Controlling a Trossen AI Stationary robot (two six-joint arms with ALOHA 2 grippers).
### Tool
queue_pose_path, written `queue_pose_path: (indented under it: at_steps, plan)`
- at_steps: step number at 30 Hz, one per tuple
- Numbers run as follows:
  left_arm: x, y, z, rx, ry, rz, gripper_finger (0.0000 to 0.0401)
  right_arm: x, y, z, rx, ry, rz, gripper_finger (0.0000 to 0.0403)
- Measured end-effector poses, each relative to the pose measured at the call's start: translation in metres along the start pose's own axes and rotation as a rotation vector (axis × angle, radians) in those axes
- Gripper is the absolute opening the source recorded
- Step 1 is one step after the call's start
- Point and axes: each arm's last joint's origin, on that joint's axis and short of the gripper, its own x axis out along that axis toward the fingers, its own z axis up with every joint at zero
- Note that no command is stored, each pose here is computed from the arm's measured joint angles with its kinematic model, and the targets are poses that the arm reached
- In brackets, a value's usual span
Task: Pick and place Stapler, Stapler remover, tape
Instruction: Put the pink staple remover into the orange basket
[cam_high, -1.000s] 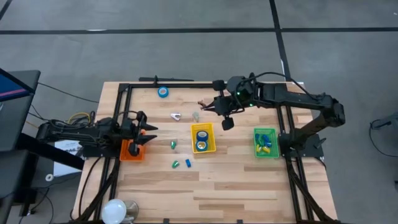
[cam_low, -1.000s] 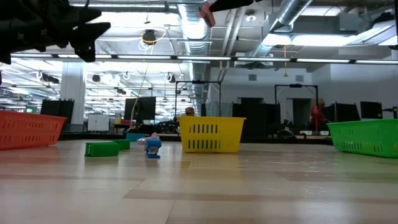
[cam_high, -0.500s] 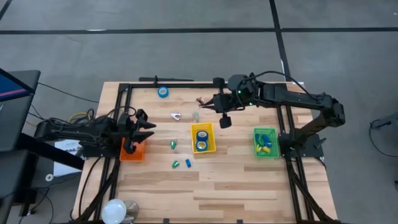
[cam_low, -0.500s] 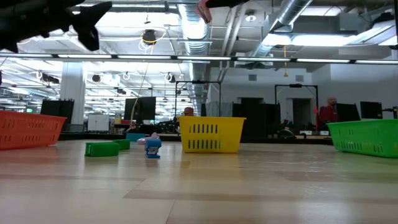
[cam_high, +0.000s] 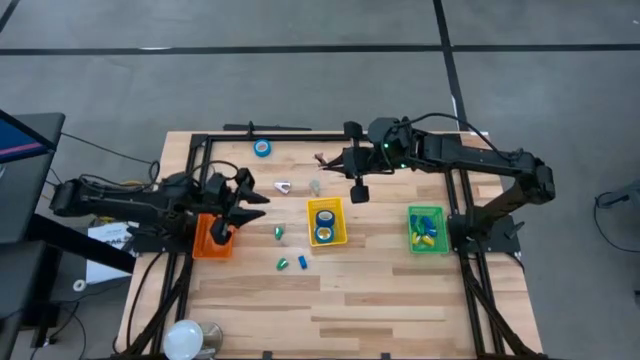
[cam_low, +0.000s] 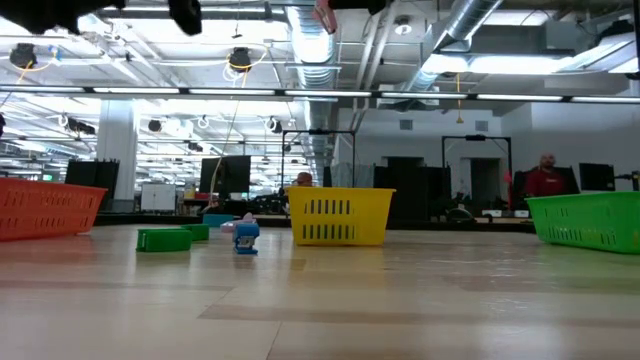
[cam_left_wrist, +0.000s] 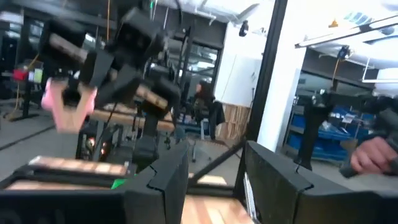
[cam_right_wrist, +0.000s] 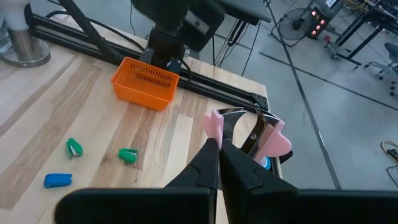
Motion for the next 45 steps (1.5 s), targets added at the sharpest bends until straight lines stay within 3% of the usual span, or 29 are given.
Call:
queue_pose_path:
  at_steps: [6,17,31,38,45]
  plan:
    - [0.01,0.0,0.015,0.172,-0.041,0.055,0.015,0.0,0.0,0.0,0.008,0.002,-0.009,0.0]
    - [0.029,0.027,0.025,0.191,-0.036,0.23,0.0154,0.0,-0.001,0.002,0.021,-0.009,-0.03,0.0]
    - [0.053,0.06,0.015,0.195,0.052,0.339,0.0282,0.0,0.0,0.003,0.052,-0.018,-0.027,0.0]
    - [0.056,0.065,0.007,0.189,0.08,0.346,0.0276,0.0,0.001,0.003,0.047,-0.02,-0.023,0.0]
    - [0.056,0.064,0.009,0.192,0.066,0.344,0.0259,0.001,0.007,0.006,0.051,-0.054,0.061,0.0]
